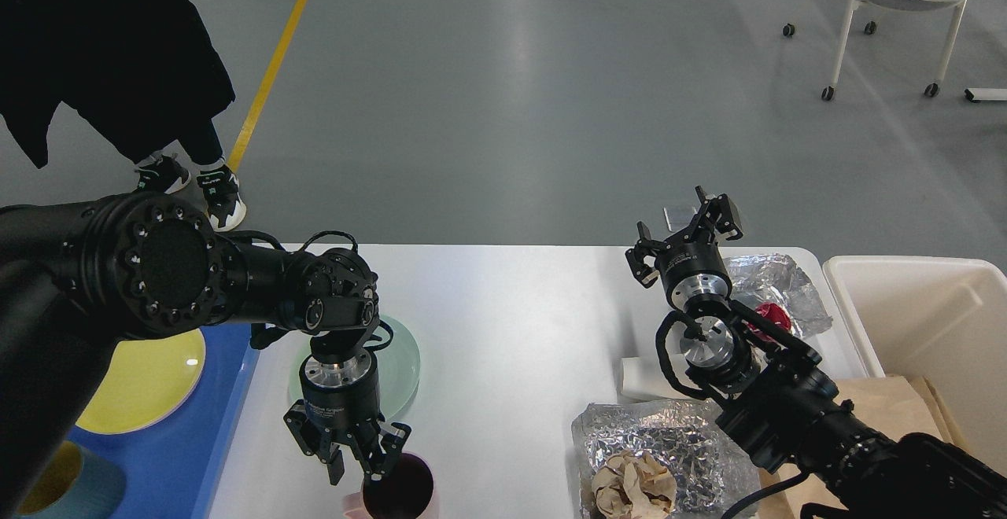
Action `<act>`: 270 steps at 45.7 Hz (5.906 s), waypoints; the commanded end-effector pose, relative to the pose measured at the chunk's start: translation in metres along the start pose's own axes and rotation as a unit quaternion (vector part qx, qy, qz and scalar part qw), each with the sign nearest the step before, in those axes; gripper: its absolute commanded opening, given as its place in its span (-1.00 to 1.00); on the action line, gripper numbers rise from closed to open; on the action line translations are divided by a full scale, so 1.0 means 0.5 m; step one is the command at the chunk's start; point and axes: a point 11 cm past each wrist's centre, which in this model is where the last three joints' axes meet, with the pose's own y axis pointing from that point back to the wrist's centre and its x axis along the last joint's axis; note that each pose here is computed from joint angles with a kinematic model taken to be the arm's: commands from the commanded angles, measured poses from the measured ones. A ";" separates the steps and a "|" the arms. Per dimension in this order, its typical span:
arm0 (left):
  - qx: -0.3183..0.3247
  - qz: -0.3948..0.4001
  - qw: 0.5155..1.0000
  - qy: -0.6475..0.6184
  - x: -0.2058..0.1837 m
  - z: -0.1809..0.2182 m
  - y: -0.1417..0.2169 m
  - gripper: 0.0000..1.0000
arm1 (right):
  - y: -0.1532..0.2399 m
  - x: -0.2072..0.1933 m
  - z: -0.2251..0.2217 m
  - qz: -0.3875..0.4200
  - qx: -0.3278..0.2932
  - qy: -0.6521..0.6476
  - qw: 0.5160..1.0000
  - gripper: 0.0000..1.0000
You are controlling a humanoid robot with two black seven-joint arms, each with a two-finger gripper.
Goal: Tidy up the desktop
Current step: 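Lower the left gripper and grasp the pink cup, then lift the pink cup and carry it to the blue tray, then lower the pink cup into the tray beside the olive-green cup, then open the left gripper and lift it away from the pink cup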
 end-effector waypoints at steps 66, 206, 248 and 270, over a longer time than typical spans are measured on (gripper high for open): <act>-0.117 0.209 0.925 0.294 -0.089 -0.466 0.298 -1.00 | 0.000 0.000 0.000 0.000 0.000 -0.001 1.000 1.00; -0.174 0.092 0.869 0.453 -0.276 -0.619 -0.047 -0.39 | 0.000 0.000 0.000 0.000 0.000 0.000 1.000 1.00; -0.153 0.226 0.879 0.390 -0.192 -0.618 0.245 0.90 | 0.000 0.000 0.000 0.000 0.000 0.000 1.000 1.00; -0.009 0.304 0.927 0.220 -0.049 -0.414 0.517 0.92 | 0.000 0.000 0.000 0.000 0.000 0.000 1.000 1.00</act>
